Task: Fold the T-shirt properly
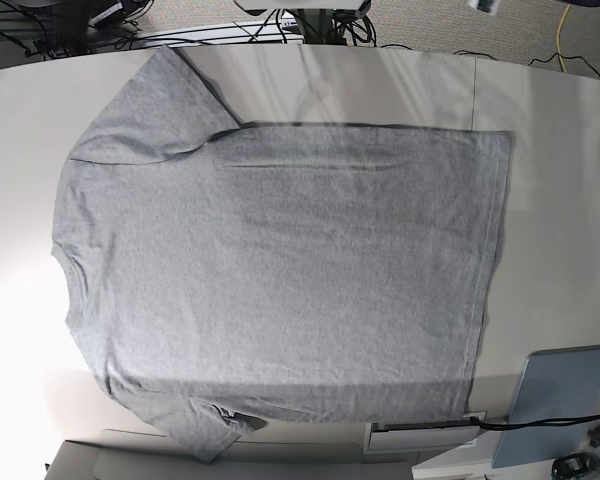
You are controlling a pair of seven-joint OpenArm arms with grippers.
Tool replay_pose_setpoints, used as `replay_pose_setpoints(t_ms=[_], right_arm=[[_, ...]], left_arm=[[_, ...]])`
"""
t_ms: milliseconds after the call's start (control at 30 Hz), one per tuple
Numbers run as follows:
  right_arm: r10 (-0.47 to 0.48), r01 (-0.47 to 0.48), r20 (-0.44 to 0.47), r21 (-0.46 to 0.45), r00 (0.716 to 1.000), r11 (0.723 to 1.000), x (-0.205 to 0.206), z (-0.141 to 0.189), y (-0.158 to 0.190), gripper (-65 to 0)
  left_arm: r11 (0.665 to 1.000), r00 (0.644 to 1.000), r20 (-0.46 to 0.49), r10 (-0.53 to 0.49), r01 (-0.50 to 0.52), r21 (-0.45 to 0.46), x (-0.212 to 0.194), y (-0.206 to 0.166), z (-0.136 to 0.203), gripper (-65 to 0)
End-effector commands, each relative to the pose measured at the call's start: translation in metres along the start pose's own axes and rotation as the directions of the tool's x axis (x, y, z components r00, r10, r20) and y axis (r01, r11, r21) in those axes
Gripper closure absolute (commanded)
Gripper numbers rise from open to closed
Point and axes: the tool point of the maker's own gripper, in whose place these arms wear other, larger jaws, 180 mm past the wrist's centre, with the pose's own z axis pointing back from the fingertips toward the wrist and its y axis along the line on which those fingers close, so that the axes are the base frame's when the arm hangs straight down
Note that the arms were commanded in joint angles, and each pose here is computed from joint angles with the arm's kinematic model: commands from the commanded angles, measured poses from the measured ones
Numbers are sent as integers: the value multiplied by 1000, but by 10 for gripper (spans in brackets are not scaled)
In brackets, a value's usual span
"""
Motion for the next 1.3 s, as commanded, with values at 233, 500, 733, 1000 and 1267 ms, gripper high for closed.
replay_pose_setpoints(t_ms=[233, 500, 733, 1000, 1267], right_arm=[[276, -262, 39, -208, 960, 942, 92, 46, -37, -127], [476, -425, 49, -378, 878, 822, 142, 75, -57, -228], [525, -467, 33, -414, 850, 781, 146, 78, -62, -299], [519, -440, 47, -469, 853, 766, 154, 81, -71, -299], [518, -432, 51, -486, 854, 760, 158, 82, -74, -299]], left_arm=[[913, 895, 183, -407, 390, 119, 107, 38, 43, -224], [772, 749, 199, -632, 588, 241, 166, 72, 32, -297], [732, 686, 256, -681, 629, 262, 196, 89, 22, -296], [603, 579, 169, -798, 766, 225, 183, 87, -25, -296], [599, 583, 136, -801, 774, 206, 188, 100, -58, -296]])
